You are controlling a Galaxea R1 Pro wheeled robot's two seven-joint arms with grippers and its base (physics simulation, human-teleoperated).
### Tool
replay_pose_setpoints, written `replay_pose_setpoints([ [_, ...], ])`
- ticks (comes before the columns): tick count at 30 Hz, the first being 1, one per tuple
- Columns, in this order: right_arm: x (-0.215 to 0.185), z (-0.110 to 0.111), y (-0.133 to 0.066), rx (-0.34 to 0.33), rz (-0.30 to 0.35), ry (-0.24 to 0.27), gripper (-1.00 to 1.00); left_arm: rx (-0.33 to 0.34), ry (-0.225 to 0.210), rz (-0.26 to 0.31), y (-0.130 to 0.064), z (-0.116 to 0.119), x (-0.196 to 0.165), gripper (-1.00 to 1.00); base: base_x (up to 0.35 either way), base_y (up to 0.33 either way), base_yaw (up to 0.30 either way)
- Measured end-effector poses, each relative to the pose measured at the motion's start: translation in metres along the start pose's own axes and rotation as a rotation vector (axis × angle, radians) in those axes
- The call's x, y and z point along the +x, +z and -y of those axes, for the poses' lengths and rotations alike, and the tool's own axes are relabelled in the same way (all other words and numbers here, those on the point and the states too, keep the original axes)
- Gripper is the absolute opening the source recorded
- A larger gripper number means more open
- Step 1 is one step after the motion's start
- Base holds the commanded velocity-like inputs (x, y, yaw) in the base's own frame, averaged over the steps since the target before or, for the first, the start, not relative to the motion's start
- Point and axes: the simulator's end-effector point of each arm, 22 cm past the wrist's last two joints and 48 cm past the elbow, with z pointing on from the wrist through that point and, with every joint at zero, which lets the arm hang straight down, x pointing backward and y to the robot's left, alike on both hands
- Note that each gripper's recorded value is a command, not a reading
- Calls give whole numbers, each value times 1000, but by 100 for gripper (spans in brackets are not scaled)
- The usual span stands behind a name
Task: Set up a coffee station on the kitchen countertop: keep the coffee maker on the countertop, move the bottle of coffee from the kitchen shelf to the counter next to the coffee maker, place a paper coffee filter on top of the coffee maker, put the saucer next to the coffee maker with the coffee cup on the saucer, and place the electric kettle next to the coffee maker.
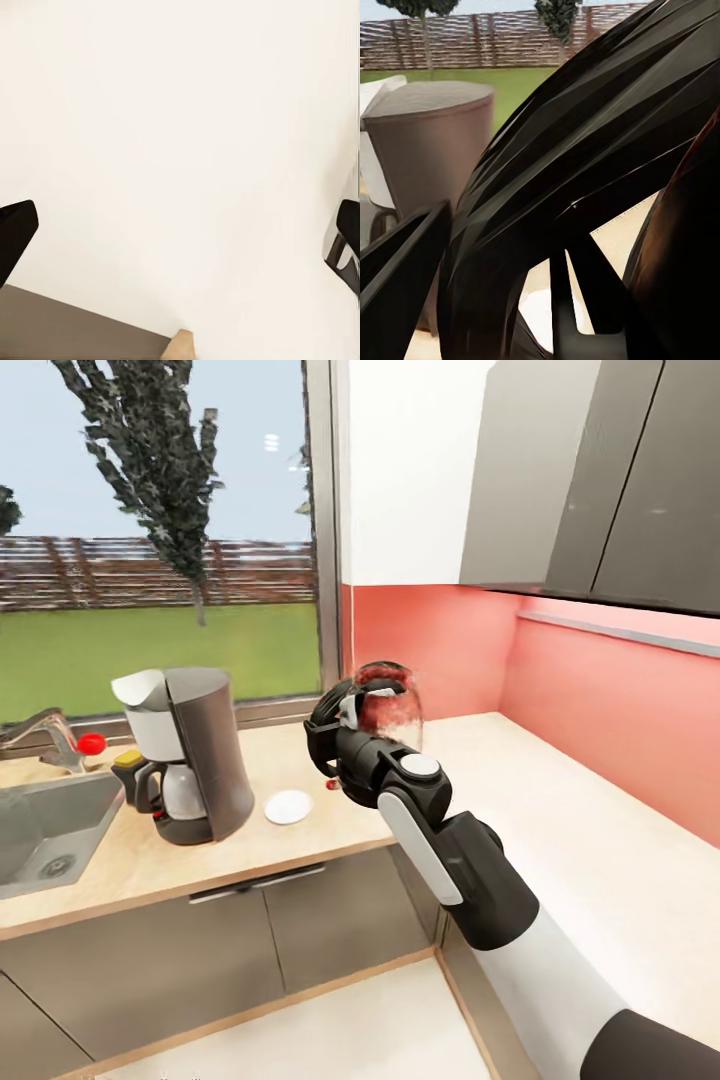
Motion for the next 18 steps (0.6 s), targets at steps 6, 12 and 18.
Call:
replay_pose_setpoints([
  [6, 2, 1, 0, 2, -2, -4, -100, 2, 0, -1, -1, 2, 1, 100, 23, -13, 51],
  [12, 2, 2, 0, 5, -4, -7, -100, 2, 0, -2, 0, 1, 1, 100, 2, -1, 4],
  [18, 2, 3, 0, 6, -3, -6, -100, 1, 0, -2, 0, 1, 1, 100, 0, 0, 0],
])
